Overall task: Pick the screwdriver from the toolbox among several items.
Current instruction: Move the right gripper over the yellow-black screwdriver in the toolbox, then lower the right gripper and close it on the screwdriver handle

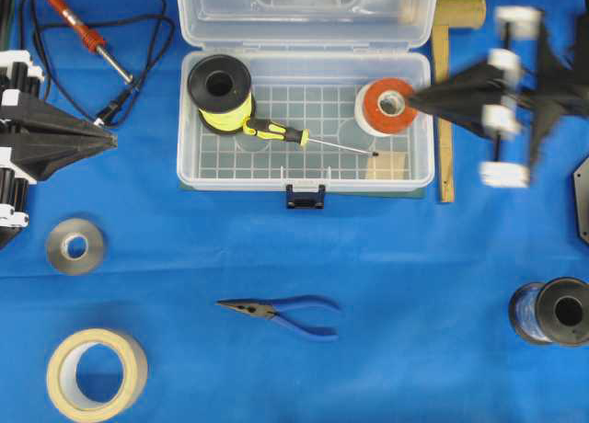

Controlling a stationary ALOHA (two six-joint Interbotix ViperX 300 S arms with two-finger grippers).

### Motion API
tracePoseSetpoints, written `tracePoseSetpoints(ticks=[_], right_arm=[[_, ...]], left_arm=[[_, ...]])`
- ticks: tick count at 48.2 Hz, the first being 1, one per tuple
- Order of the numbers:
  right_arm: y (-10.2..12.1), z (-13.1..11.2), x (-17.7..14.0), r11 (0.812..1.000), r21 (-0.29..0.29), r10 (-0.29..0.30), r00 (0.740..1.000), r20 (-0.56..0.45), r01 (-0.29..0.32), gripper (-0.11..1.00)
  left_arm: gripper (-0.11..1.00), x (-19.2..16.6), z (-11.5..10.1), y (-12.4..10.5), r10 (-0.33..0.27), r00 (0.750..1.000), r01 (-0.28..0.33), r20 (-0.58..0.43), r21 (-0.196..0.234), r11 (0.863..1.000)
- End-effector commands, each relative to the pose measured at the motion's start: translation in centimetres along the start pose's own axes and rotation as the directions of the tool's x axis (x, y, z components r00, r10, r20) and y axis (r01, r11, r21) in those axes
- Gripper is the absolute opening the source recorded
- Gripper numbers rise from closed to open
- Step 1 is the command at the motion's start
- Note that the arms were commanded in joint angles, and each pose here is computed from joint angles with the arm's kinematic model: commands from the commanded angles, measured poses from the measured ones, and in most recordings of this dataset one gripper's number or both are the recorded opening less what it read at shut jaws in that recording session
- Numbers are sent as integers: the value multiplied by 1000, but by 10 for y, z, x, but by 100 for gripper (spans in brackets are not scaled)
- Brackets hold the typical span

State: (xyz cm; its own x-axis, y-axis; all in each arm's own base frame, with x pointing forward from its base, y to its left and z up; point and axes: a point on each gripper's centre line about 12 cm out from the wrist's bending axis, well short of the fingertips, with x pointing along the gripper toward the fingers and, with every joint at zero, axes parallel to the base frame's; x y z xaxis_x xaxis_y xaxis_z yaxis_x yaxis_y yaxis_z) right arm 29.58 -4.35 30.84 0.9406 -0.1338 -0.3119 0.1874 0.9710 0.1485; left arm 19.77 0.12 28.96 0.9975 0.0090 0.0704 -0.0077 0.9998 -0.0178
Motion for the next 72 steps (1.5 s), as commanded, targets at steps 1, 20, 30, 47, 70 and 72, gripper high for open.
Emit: tracePoseSetpoints(ticks=[1,20,30,47,70,72], right_arm=[[-4,16,26,999,41,-21,998,-51,23,1],[-23,2,137,975,147,-81,882,-464,167,71],[-38,-32,184,962,158,-97,822,-561,221,67],[-50,-93,227,952,147,-105,738,-667,268,67],[-51,-101,229,956,130,-106,722,-684,263,25],[-50,-95,226,956,131,-106,727,-678,261,25]], left_arm=[[0,3,4,1,7,1000,-7,12,0,1000],[0,4,2,5,26,1000,-26,4,-1,1000],[0,4,2,5,27,1000,-27,4,-1,1000],[0,3,1,5,27,1000,-27,-1,-7,1000],[0,2,3,5,27,1000,-27,5,-7,1000],[0,2,3,5,27,1000,-27,7,-7,1000]])
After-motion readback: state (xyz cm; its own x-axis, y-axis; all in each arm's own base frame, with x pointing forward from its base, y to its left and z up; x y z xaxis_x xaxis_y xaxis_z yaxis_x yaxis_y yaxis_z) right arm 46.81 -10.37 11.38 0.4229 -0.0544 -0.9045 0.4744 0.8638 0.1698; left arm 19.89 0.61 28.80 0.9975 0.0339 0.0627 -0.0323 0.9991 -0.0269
